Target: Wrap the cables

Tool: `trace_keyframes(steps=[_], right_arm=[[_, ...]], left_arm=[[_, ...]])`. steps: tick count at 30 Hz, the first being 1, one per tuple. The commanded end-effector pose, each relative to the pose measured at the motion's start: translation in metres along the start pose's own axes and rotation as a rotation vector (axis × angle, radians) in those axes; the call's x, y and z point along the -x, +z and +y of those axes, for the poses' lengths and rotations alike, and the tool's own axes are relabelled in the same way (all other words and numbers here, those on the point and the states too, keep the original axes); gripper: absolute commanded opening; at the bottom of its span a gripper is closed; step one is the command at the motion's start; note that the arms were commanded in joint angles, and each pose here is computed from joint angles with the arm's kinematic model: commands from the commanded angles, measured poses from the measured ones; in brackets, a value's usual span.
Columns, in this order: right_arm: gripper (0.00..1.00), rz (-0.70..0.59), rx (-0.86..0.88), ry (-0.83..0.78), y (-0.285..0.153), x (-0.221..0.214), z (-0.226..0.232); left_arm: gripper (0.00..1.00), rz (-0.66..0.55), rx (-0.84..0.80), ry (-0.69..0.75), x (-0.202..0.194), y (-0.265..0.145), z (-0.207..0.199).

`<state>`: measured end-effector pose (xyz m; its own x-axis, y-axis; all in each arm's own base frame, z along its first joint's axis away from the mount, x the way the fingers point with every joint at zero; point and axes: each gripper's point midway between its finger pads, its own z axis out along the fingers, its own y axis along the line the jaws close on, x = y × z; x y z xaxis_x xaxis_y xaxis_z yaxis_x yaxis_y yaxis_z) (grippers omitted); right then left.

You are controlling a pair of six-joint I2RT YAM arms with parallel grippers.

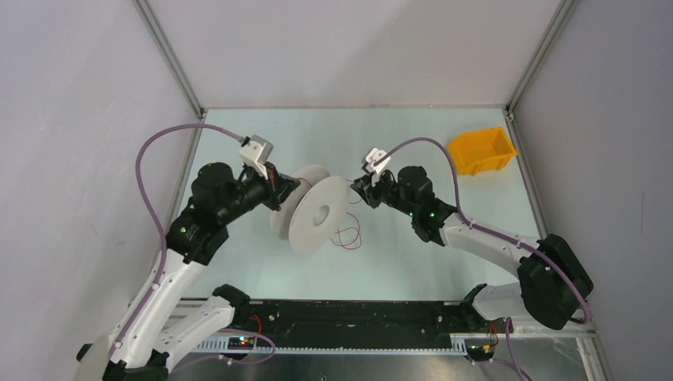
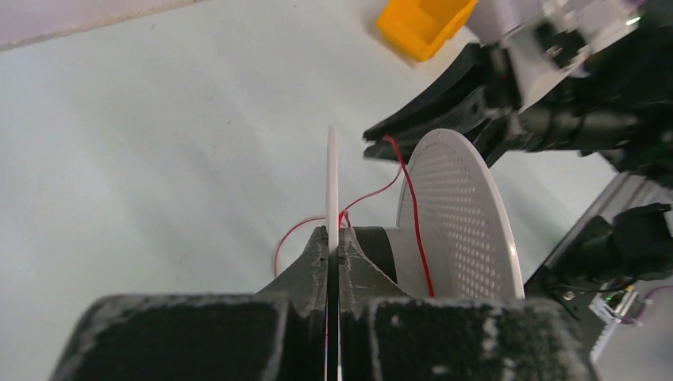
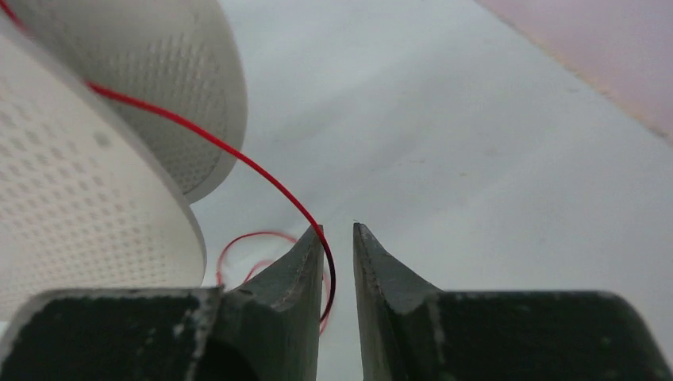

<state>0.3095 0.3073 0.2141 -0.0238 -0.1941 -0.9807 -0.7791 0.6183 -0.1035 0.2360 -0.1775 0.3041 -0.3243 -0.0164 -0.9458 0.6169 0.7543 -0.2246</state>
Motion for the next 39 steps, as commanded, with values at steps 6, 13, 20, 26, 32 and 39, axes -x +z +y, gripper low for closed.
trace_keyframes(steps=[6,13,20,26,32,39], right_arm=[[0.33,-0.153,0.233,0.157,-0.009,0.007,0.043],[0.39,-0.250,0.370,0.254,-0.008,0.003,0.068],[0.48,-0.292,0.414,0.319,-0.004,-0.006,0.078],[0.49,-0.289,0.396,0.359,0.009,-0.028,0.078],[0.50,-0.313,0.400,0.384,0.016,-0.038,0.079],[0.52,-0.298,0.413,0.367,0.023,-0.050,0.084]], left_arm=[[0.00,-0.166,-0.095,-0.094,0.061,-0.023,-0.031],[0.00,-0.219,-0.051,-0.148,0.077,-0.029,-0.028],[0.00,-0.300,-0.057,-0.188,0.096,-0.038,-0.031],[0.00,-0.363,-0.025,-0.221,0.108,-0.046,-0.027],[0.00,-0.405,0.014,-0.240,0.115,-0.050,-0.020],[0.00,-0.433,0.013,-0.276,0.121,-0.051,-0.020]])
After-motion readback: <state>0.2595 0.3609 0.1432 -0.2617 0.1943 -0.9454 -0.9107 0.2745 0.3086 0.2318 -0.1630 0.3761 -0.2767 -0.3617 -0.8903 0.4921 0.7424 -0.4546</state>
